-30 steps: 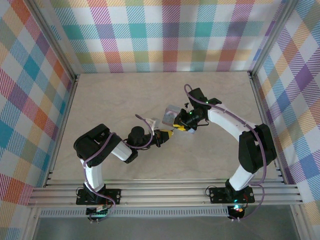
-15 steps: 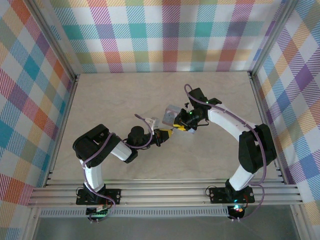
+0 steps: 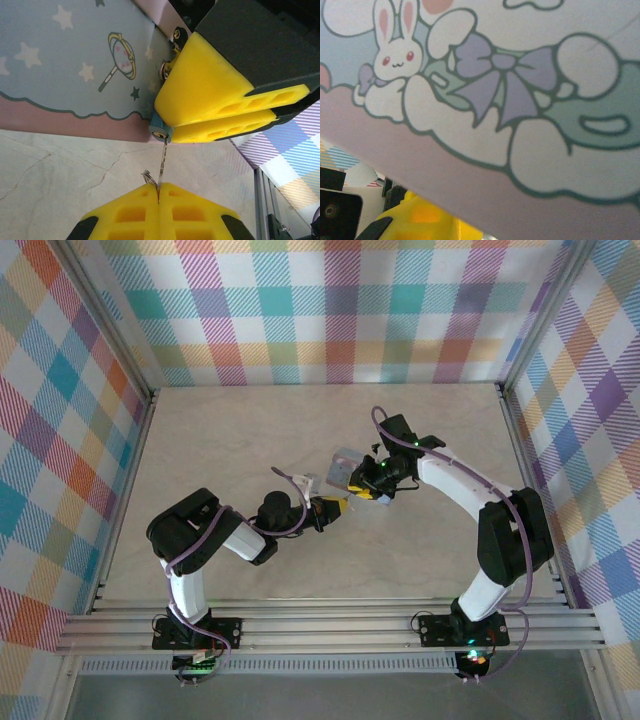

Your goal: Unlock the padlock with the key

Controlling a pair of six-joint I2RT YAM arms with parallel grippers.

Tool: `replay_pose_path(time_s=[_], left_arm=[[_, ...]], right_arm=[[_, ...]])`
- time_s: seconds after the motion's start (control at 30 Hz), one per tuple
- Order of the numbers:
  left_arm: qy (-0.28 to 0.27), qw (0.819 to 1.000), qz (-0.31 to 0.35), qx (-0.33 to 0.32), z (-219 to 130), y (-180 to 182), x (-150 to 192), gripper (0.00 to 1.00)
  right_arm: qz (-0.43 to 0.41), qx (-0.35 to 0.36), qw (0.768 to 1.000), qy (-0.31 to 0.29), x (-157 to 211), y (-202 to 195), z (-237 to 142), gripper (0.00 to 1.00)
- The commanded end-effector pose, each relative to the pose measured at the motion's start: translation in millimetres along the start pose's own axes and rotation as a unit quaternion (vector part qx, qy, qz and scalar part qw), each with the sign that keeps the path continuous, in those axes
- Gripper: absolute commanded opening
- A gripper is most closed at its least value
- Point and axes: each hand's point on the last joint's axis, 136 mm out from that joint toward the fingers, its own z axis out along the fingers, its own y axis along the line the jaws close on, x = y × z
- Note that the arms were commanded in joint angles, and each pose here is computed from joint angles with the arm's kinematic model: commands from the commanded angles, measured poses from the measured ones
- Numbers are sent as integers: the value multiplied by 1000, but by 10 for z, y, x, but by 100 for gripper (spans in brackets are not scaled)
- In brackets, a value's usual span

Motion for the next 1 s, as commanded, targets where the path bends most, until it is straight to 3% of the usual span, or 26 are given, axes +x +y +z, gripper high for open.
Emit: replay_pose_path(time_s=[0.0, 0.97], left_arm=[[-19, 999, 15, 33, 84, -168, -113, 0], [-27, 999, 2, 45, 54, -124, -272, 0]], right_arm=[[-3, -17, 1000, 13, 48, 75, 9, 0], [-11, -35, 999, 31, 166, 67, 14, 0]])
